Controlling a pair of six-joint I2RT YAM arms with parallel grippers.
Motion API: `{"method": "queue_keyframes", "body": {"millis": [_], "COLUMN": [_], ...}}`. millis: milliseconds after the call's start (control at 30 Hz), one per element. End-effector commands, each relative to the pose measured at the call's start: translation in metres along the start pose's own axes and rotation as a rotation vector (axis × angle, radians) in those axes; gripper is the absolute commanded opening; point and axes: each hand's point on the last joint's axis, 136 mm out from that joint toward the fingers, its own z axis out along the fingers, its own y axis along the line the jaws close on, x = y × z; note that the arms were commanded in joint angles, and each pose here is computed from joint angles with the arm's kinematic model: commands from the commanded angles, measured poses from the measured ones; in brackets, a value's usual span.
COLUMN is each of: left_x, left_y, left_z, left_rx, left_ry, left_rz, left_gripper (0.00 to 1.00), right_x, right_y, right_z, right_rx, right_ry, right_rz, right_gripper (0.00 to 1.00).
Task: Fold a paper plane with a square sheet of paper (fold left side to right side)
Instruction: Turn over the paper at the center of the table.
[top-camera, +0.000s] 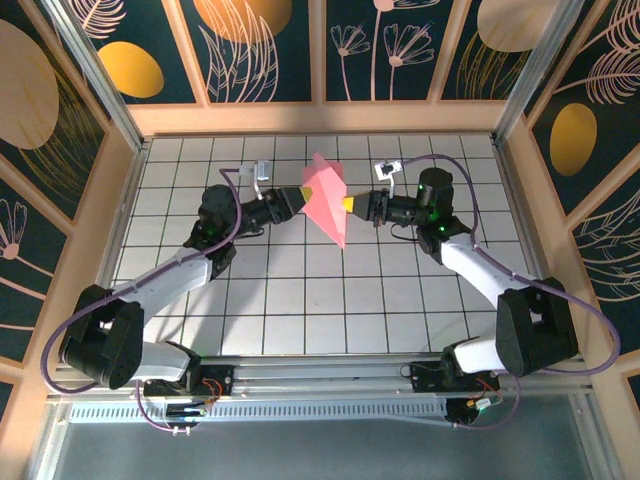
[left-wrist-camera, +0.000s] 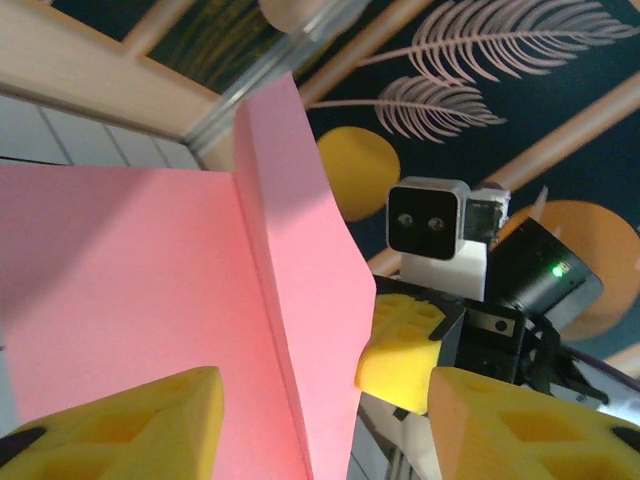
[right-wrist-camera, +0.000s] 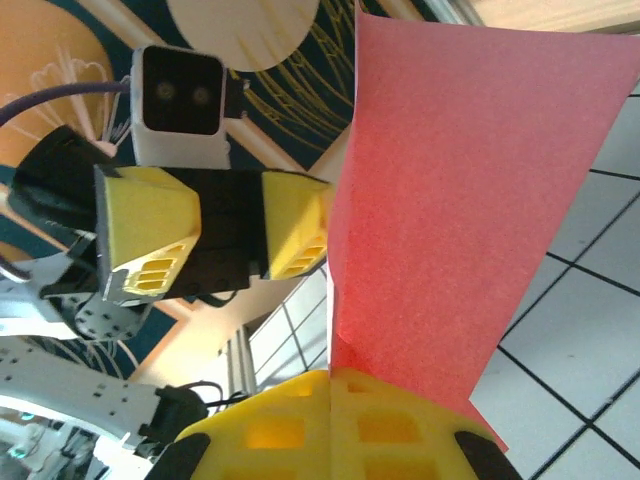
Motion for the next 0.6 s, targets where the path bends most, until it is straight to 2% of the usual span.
{"method": "queue_keyframes", "body": {"millis": [0, 233, 567], "left_x": [-0.001, 0.013, 0.010], "left_y": [-0.028, -0.029, -0.028], "left_z": [0.009, 0.025, 0.027], "left_rx": [0.123, 0.146, 0.131], "left_ry": [0.042, 0.097, 0.079], "left_rz": [0.065, 0.052, 0.055], "left_gripper": [0.53, 0.45, 0.13], "right_x": [-0.005, -0.003, 0.002], "right_y": [0.032, 0.039, 0.027], "right_z": [0.000, 0.007, 0.009], "right_rx": [-0.104, -0.153, -0.112], "right_ry": [0.008, 0.026, 0.026], "right_rz": [-0.047, -0.038, -0.021], "right_gripper": [0.00, 0.00, 0.00]}}
